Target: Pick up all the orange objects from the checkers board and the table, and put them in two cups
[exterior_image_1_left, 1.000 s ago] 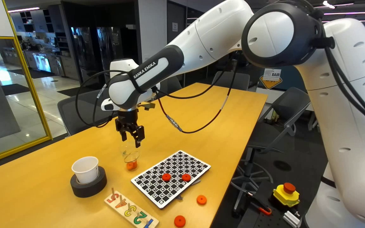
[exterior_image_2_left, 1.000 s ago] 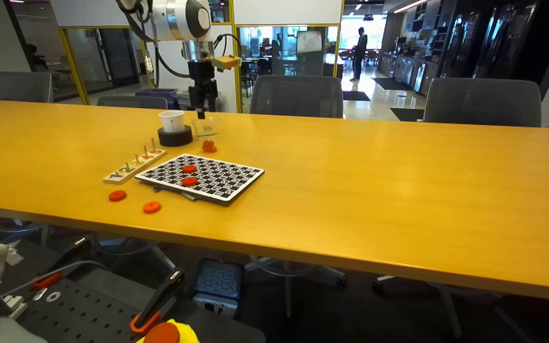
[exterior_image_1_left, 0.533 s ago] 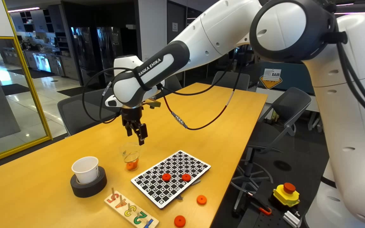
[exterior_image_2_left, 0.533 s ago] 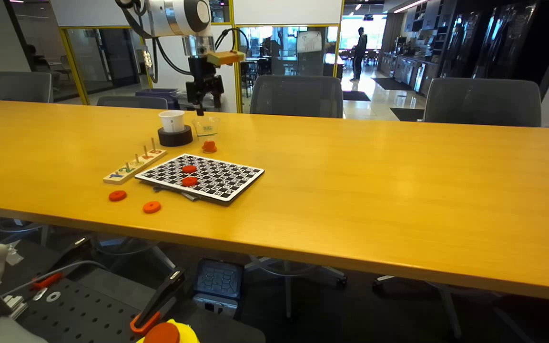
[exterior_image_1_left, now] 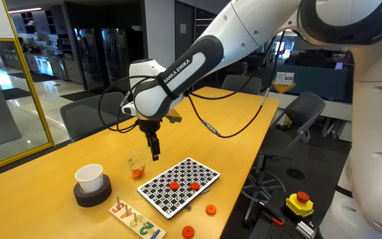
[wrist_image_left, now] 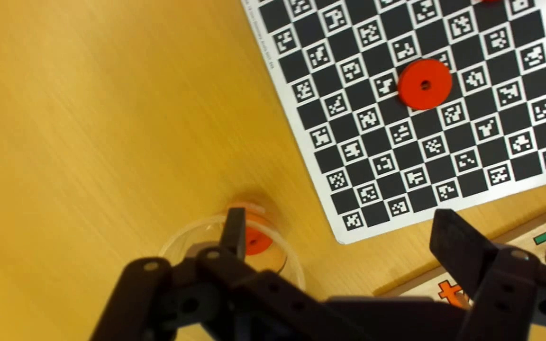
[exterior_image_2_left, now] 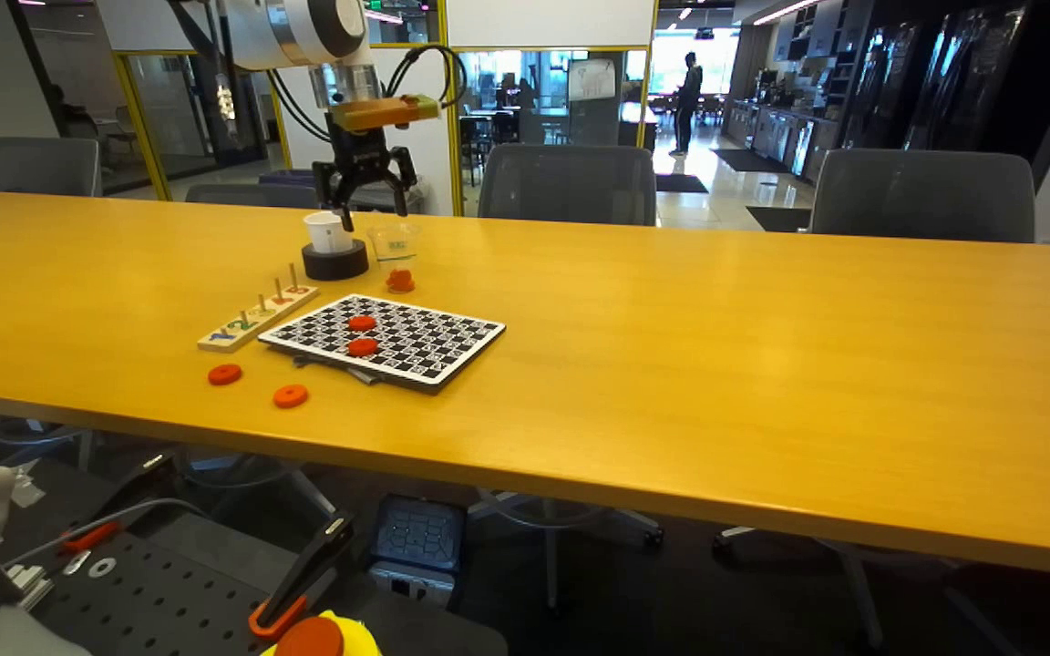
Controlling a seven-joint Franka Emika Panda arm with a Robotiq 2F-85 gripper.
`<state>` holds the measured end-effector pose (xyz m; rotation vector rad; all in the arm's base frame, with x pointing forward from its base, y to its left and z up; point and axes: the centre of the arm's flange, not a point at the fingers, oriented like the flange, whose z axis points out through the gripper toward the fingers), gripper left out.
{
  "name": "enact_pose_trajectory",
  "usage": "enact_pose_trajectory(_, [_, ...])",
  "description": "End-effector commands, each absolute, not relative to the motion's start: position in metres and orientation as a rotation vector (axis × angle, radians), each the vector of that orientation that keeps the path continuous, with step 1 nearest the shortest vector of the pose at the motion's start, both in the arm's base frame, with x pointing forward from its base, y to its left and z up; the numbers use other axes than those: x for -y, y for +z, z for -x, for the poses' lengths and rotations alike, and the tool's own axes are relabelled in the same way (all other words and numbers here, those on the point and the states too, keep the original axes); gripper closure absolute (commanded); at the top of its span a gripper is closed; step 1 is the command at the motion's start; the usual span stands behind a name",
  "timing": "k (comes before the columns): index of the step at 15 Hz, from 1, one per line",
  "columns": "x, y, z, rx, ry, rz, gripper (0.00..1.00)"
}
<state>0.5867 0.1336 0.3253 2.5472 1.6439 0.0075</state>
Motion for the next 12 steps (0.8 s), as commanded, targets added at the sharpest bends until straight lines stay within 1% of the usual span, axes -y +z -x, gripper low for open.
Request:
enact_pose_trajectory(1, [-0.136,0.309,-0.549,-1.371,0.009,-2.673,0.0])
enact_pose_trajectory(7, [-0.115,0.262,-0.531,-1.092,-0.064,-2.861,0.0])
enact_pose_trajectory(12, [-0.095,0.236,-0.528,-0.981,-0.052,-2.965,0.0])
